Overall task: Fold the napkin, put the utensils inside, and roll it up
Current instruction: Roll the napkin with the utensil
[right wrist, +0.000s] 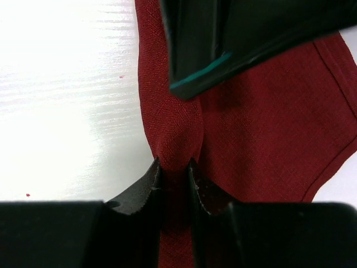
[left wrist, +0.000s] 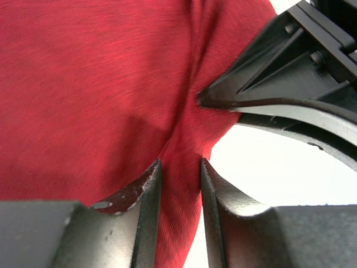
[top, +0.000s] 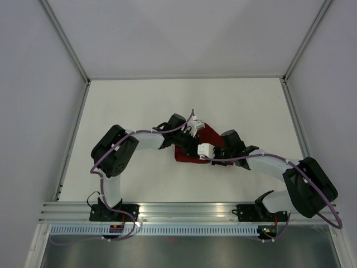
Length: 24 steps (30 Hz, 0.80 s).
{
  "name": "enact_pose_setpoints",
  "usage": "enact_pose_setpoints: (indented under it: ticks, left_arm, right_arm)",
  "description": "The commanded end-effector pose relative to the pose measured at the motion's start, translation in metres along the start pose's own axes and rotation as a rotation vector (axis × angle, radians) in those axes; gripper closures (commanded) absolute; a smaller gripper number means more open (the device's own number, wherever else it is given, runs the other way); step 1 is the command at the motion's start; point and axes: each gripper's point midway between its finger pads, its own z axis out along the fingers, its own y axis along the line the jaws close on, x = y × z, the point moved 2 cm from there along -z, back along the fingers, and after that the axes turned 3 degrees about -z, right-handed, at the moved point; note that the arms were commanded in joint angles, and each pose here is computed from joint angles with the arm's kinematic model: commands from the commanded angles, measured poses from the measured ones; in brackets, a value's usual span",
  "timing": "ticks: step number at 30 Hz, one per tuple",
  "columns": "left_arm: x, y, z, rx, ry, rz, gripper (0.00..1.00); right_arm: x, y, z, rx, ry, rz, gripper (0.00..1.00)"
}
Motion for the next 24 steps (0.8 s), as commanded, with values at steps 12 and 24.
enact_pose_setpoints:
  ticks: [12,24]
  left_arm:
    - [-0.100,0.022,-0.116,-0.431,-0.612,-0.034,0.61]
    - [-0.113,-0.015,-0.207,-0.731,-0.936,0.354,0.59]
  right_arm:
    - [0.011,0.020,0.000,-0.237,0.029,0.140,0.89]
    - [0.021,-0.001,-0.007,-0.603,-0.071,0.412,0.91]
